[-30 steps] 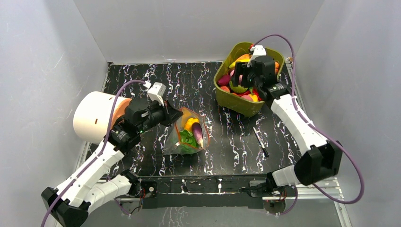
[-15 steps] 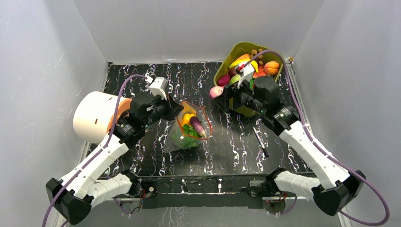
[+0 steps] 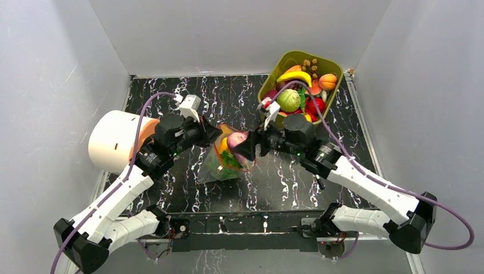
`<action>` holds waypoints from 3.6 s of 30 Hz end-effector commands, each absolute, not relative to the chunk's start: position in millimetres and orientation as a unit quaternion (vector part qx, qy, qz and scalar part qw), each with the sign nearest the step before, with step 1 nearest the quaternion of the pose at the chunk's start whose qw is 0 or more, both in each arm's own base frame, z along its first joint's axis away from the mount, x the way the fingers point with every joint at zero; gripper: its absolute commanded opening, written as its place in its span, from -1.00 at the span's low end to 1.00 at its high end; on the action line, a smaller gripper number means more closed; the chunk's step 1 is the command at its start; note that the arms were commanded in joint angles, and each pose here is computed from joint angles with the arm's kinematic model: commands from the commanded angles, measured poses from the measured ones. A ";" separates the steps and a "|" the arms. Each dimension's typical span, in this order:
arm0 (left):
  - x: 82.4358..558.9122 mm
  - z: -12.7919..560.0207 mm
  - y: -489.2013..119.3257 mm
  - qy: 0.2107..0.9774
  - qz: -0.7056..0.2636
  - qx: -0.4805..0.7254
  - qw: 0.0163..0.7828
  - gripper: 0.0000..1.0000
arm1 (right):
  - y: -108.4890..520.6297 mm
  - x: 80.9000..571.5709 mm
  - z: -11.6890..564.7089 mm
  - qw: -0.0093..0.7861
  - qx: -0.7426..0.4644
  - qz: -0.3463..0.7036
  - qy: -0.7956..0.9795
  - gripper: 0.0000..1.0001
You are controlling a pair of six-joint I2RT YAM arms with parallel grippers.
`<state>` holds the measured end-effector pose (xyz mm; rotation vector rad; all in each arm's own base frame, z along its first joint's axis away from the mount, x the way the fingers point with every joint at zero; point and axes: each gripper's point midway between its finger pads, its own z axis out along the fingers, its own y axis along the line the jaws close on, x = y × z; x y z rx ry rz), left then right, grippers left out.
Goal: Place the food in the zip-top bag and seal the zipper
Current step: Place the fake vegetable in the zipper food storage bag, then pick up the fake fruit from the bin.
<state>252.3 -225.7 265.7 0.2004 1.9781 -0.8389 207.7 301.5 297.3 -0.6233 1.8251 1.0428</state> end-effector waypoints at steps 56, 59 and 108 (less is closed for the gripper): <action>224.0 277.2 -235.5 0.781 -0.395 0.136 0.464 -1.00 | 299.9 250.0 312.0 0.534 -0.273 0.236 0.765 0.57; 220.3 274.0 -236.8 0.779 -0.399 0.149 0.461 -1.00 | 291.1 268.0 317.7 0.546 -0.262 0.209 0.768 0.55; 271.5 283.3 -234.7 0.762 -0.288 0.221 0.537 -1.00 | -69.4 611.7 178.9 0.380 -0.230 -0.324 0.835 0.58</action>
